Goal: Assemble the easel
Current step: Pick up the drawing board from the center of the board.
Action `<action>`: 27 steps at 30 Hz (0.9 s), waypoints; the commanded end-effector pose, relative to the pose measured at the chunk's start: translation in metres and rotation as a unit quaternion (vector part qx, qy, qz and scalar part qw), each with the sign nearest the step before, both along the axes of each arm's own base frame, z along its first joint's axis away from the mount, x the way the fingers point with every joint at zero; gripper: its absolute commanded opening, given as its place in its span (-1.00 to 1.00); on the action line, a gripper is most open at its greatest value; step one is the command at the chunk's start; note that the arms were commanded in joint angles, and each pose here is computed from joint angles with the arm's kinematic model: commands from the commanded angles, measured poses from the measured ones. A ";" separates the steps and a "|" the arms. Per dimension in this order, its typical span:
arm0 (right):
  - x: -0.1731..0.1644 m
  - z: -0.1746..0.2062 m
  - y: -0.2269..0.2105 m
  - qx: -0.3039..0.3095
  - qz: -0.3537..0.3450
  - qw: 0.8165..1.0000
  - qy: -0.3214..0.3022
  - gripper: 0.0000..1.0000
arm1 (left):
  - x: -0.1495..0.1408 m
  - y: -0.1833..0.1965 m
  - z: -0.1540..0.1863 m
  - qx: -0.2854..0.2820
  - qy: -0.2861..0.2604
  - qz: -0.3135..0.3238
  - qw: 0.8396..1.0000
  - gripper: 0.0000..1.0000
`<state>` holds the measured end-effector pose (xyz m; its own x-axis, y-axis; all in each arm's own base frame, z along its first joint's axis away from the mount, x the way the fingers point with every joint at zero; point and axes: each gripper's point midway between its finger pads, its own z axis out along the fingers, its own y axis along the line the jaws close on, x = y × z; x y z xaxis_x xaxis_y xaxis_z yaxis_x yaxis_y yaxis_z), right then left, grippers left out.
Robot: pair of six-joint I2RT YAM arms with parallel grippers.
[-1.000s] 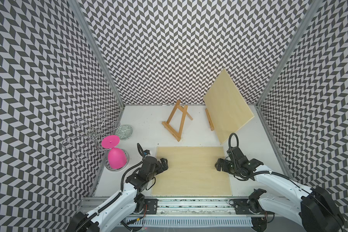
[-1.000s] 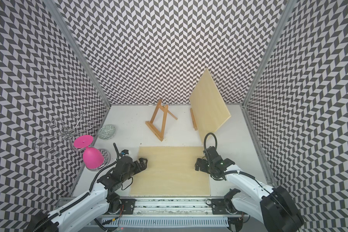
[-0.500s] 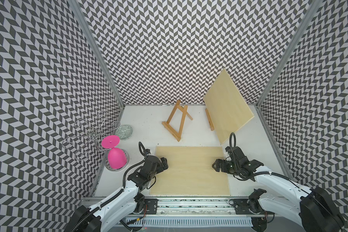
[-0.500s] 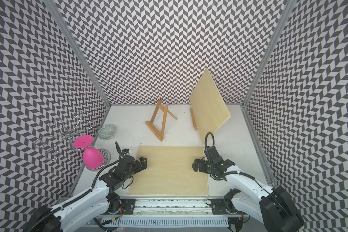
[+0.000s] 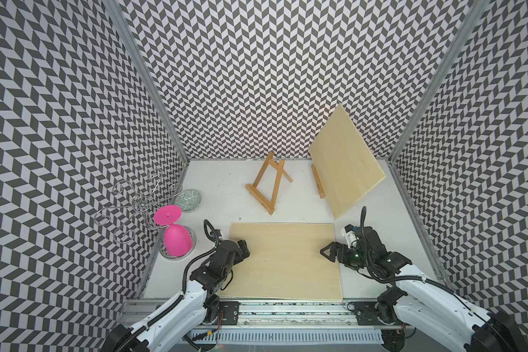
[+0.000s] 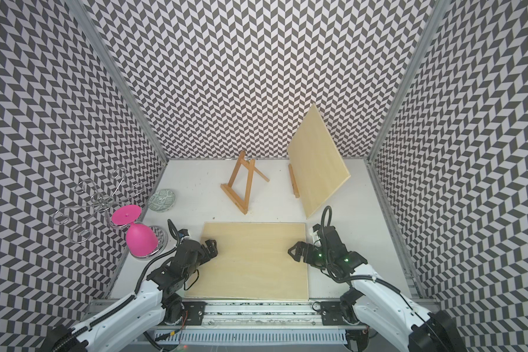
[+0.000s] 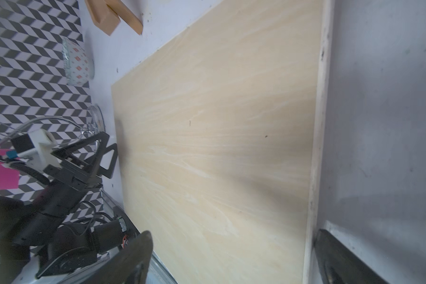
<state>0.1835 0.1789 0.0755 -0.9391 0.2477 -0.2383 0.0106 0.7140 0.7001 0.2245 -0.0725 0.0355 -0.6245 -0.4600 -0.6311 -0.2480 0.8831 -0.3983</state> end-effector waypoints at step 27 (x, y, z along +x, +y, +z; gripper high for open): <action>-0.021 0.094 0.028 0.211 0.102 0.971 -0.041 0.98 | -0.054 -0.066 -0.022 -0.197 0.102 -0.120 0.968 0.99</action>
<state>0.1716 0.1889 0.1397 -0.9493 0.2456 -0.1964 -0.0632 0.4627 0.8843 0.2181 -0.1002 0.0443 -0.6433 -0.5369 -0.5458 -0.1646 0.7932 -0.5863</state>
